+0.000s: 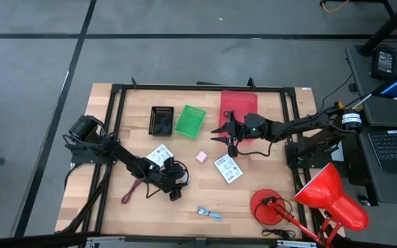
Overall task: Pick and place items into bin
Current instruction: Put the green charger adapter into the green bin
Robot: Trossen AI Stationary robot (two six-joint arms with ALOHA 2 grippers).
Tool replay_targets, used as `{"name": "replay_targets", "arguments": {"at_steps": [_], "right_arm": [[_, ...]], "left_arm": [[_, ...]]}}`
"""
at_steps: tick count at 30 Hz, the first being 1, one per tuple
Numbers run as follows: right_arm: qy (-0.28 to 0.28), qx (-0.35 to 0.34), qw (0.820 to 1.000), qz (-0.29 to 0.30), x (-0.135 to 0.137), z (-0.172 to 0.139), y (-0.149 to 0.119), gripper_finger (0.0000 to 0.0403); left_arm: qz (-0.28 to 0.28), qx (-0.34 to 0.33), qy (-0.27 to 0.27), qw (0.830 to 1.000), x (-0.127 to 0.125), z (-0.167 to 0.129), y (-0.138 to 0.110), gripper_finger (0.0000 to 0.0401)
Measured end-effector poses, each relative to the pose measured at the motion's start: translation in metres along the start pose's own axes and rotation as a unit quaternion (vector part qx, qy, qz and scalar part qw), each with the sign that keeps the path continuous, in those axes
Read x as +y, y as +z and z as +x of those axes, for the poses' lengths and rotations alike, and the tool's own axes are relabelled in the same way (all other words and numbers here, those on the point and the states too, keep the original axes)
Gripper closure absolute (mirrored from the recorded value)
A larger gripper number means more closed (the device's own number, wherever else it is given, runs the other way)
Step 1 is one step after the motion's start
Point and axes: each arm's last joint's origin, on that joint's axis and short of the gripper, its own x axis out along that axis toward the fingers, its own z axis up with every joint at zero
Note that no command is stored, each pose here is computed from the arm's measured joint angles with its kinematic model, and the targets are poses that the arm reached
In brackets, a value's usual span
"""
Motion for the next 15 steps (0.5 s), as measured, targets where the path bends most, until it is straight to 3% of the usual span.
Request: {"name": "replay_targets", "arguments": {"at_steps": [4, 11, 15], "right_arm": [[0.0, 0.0, 1.0, 0.0, 0.0, 0.0, 0.0, 0.0295], [0.0, 0.0, 1.0, 0.0, 0.0, 0.0001, -0.0001, 0.0295], [0.0, 0.0, 1.0, 0.0, 0.0, 0.0001, -0.0001, 0.0295]], "left_arm": [[0.014, 0.005, 0.005, 1.0, 0.0034, 0.0015, 0.0012, 0.0198], [0.06, 0.008, 0.001, 0.998, 0.0037, 0.0012, 0.002, 0.0254], [0.067, 0.009, 0.001, 0.998, 0.0038, 0.0012, 0.002, 0.0258]]}}
